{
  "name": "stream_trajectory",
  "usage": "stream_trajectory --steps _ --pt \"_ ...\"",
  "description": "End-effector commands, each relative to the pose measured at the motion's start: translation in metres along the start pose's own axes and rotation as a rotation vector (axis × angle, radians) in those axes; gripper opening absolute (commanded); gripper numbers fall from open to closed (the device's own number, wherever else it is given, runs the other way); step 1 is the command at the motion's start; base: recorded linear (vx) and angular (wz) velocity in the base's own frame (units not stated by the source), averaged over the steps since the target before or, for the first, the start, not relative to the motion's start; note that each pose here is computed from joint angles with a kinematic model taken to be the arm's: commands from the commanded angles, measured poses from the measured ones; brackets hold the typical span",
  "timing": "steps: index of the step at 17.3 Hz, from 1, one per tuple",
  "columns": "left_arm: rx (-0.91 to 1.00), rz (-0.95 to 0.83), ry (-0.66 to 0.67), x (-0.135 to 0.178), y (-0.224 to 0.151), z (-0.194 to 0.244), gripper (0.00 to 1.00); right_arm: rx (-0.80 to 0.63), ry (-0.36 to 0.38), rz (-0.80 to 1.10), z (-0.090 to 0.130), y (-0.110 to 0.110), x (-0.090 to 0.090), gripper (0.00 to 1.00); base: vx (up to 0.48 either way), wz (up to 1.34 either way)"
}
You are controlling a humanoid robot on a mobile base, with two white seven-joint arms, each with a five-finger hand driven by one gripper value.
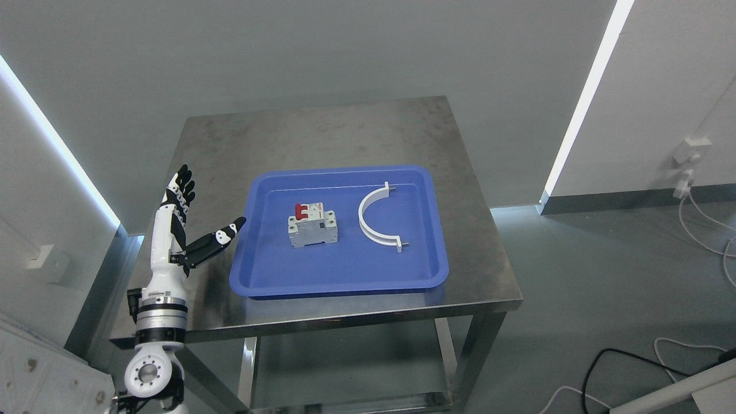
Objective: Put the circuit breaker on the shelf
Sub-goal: 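Reach the left hand toward the grey circuit breaker in the tray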
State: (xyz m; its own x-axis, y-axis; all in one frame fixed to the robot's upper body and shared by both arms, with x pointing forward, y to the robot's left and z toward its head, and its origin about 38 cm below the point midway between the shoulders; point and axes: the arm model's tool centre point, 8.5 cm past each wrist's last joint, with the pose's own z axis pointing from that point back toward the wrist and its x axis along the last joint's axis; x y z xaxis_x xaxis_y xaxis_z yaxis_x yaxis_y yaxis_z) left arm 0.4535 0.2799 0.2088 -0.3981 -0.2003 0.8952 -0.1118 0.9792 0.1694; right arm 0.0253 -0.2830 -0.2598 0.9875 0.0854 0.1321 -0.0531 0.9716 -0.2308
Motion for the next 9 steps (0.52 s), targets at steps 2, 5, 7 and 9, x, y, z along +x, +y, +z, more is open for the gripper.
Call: stream_trajectory --steps 2,5,7,9 --pt "-0.046 -0.02 -0.004 -0.001 0.004 0.002 1.0 -0.014 0.062 0.032 -0.001 -0.01 -0.007 1.0 0.0 0.0" --pt "-0.11 -0.085 -0.06 0.018 0.018 -0.015 1.0 -0.014 0.062 0.032 -0.001 -0.01 -0.007 1.0 0.0 0.0" --pt "-0.306 -0.136 -0.064 0.024 0.005 -0.02 0.98 -0.014 0.062 0.032 -0.001 -0.01 -0.007 1.0 0.0 0.0" --pt "-0.522 -0.199 -0.034 0.024 -0.024 -0.02 0.95 -0.014 0.064 0.032 -0.001 -0.01 -0.008 1.0 0.0 0.0"
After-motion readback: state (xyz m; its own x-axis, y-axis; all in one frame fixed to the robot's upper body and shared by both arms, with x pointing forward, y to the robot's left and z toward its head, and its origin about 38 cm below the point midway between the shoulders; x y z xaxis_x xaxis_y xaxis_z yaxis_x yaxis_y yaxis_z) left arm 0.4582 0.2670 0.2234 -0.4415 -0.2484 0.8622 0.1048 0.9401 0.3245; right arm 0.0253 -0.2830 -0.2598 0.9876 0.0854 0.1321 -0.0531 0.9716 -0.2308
